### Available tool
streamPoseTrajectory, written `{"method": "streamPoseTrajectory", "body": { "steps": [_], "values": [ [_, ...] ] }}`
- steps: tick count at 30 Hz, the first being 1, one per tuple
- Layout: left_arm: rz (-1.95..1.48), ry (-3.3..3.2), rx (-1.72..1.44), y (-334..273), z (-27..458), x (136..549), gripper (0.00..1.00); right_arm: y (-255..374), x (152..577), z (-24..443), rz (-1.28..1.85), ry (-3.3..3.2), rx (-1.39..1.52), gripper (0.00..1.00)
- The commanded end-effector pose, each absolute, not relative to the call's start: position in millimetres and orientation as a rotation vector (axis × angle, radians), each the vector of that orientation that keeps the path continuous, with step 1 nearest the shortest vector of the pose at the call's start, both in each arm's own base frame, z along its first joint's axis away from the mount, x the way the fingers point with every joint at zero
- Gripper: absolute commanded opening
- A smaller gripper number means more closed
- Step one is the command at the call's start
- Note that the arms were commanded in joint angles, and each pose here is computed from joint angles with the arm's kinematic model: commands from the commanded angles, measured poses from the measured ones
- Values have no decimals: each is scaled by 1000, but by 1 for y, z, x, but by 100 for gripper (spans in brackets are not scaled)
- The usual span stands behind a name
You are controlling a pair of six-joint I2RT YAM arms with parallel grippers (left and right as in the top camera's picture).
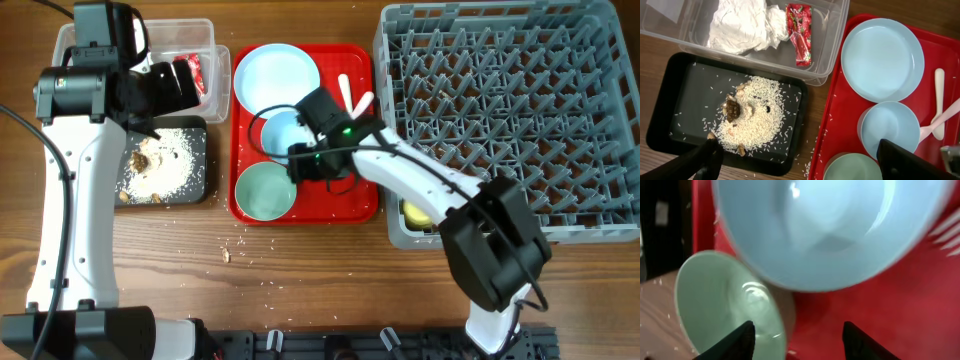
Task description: Sort waste into correct bins and load items into the dishwasher rack
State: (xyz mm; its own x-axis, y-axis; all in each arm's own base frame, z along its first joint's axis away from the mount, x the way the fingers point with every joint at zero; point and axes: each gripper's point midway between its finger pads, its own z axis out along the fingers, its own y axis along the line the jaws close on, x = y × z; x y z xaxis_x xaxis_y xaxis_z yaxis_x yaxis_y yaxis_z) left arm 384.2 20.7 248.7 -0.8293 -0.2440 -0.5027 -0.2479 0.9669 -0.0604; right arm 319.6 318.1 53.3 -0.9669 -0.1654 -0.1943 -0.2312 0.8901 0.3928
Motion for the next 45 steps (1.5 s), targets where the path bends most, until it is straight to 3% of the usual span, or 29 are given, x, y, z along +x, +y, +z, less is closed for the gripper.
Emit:
{"method": "streamPoseTrajectory", "body": {
  "steps": [1,7,8,9,14,19,21,26,28,32,37,45],
  "values": [
    [30,2575,-375,25,251,386,100,335,301,45,652,2925,-410,49],
    [30,2574,-375,25,251,386,100,330,287,17,626,3022,-412,24],
    [30,2574,-375,25,251,386,100,330,287,16,622,3026,-411,6],
    [30,2574,-375,26,251,386,100,330,287,15,618,3025,-410,4],
    [30,2574,-375,26,251,386,100,327,283,29,621,3027,-422,4],
    [30,2574,-375,26,251,386,100,294,299,146,646,2803,-352,4],
    [30,2574,-375,26,251,386,100,255,322,182,524,2683,-195,4],
    [30,2574,-375,26,251,386,100,95,393,252,-227,2239,303,4],
    [30,2574,-375,25,251,386,100,62,411,266,-424,2086,409,4],
    [30,2574,-375,26,251,386,100,36,452,268,-765,1892,406,4],
    [30,2574,-375,26,251,386,100,40,508,229,-1135,1809,206,4],
    [30,2574,-375,25,251,386,100,44,534,175,-1224,1803,126,4]
  ]
}}
